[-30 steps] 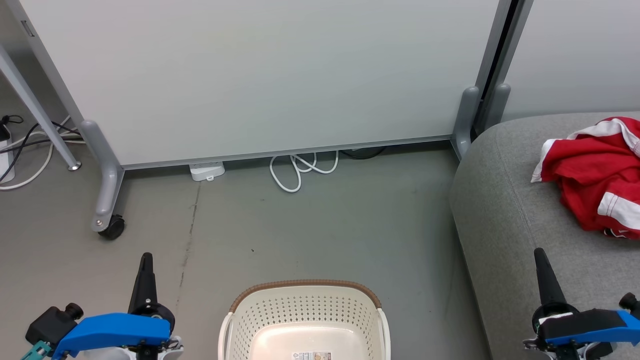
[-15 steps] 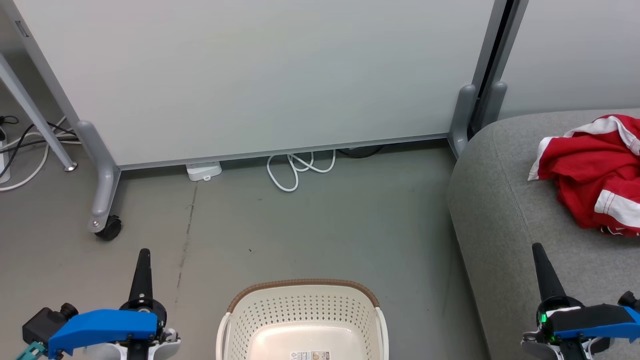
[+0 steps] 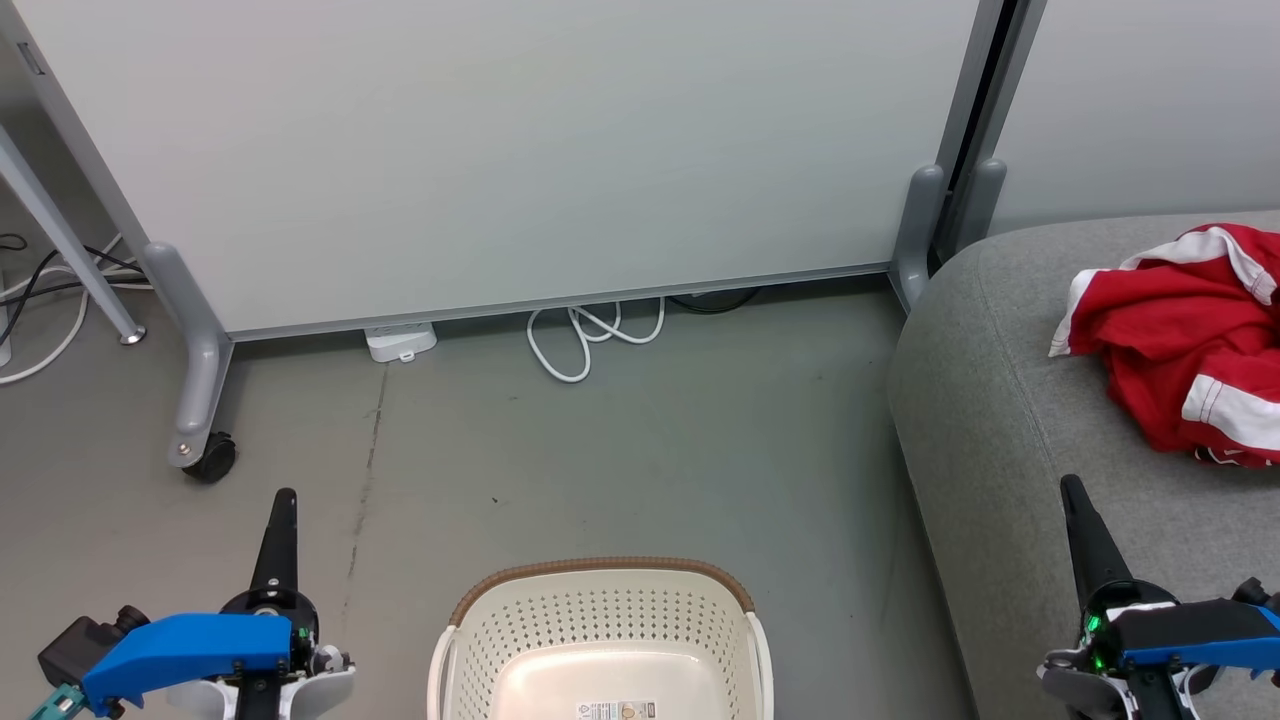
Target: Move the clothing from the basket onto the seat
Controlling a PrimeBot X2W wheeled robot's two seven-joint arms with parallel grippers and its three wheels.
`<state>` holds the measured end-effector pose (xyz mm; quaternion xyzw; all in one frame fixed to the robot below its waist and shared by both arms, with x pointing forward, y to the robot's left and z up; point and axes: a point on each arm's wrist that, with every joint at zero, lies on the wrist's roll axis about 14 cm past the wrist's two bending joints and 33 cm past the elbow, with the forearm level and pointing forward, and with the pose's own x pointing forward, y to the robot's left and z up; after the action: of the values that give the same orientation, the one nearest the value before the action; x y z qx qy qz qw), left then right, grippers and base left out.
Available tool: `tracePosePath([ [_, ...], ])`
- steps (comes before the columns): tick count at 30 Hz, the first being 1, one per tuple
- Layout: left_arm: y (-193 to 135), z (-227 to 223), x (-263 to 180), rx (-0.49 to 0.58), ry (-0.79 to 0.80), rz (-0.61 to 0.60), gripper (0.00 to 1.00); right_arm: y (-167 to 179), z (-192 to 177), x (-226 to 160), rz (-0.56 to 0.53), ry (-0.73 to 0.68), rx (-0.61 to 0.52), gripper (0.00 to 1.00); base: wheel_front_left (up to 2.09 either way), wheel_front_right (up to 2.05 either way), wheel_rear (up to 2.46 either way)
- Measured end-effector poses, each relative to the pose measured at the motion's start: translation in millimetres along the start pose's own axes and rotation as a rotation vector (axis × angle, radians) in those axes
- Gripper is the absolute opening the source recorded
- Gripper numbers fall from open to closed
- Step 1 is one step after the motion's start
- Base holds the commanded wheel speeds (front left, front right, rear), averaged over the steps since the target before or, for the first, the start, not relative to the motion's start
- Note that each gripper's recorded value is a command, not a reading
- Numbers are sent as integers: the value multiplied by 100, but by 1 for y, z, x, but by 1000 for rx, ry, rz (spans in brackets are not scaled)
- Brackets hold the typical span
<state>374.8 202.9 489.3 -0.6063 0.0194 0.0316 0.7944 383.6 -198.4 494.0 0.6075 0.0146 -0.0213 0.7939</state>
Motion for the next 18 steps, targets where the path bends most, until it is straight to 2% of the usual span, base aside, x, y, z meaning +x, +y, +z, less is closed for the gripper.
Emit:
tracePosePath([
  [18, -7, 0, 6, -148, 11, -28, 0, 5, 2, 2, 19, 7, 147, 0, 0, 0, 0],
])
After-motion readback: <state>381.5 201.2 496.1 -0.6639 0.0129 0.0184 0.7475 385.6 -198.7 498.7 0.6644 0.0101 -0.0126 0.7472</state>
